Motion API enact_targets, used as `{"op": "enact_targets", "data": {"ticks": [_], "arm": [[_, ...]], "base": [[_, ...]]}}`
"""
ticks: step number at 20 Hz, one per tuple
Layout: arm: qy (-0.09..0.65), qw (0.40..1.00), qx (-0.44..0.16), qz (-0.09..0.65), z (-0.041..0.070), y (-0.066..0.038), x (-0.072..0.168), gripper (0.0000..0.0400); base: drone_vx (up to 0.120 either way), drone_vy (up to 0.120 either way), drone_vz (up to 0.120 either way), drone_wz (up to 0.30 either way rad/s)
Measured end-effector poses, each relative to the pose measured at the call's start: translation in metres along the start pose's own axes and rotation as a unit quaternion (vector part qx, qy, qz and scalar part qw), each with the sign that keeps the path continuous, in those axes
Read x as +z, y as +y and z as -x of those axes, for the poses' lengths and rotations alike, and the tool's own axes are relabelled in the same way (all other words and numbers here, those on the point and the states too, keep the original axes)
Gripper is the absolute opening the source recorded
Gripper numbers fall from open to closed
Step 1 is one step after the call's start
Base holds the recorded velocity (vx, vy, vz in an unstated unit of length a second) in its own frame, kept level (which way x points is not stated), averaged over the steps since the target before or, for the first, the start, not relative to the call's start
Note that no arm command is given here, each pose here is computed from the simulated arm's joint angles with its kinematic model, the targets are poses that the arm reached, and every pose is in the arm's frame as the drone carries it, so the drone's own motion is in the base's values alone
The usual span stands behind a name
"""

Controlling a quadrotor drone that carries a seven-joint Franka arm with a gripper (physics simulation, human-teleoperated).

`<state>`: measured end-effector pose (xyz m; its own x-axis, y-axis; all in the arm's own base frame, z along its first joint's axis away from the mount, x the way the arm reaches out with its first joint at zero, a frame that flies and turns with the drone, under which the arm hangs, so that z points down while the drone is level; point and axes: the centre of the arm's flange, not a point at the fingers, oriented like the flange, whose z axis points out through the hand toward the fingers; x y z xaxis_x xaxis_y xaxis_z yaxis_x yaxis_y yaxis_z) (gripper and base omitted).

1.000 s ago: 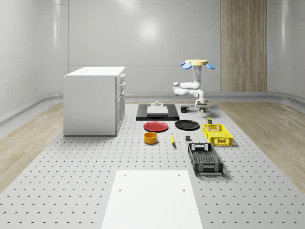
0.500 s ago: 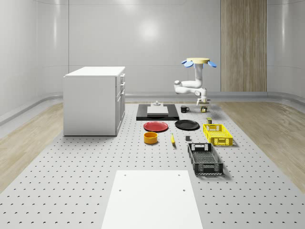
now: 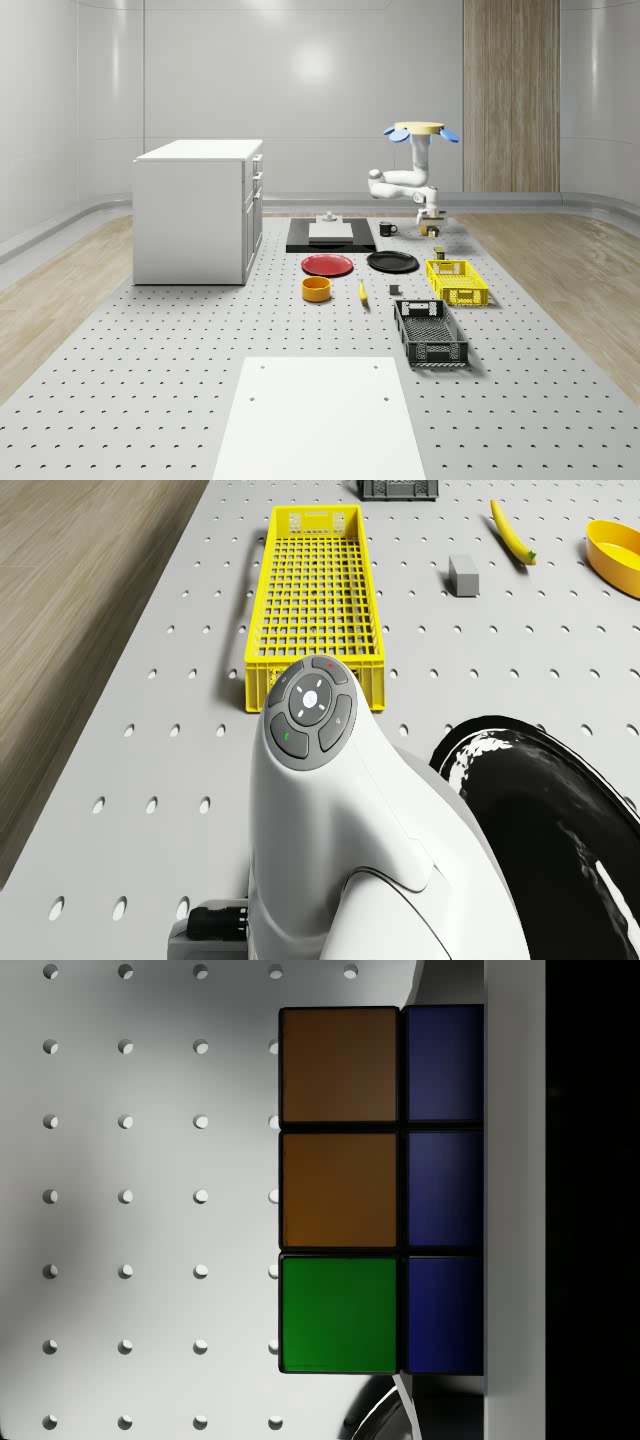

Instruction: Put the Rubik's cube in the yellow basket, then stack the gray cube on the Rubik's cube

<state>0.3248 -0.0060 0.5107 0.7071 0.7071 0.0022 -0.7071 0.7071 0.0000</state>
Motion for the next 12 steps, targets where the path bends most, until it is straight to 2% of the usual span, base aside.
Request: {"op": "enact_targets", "data": {"ticks": [1, 12], "arm": [[0.0, 1.0, 0.0, 0.0, 0.0, 0.0, 0.0, 0.0325], [0.0, 1.0, 0.0, 0.0, 0.0, 0.0, 0.0, 0.0325]], "base": [[0.12, 0.08, 0.0, 0.0], [0.12, 0.0, 0.0, 0.0]]}}
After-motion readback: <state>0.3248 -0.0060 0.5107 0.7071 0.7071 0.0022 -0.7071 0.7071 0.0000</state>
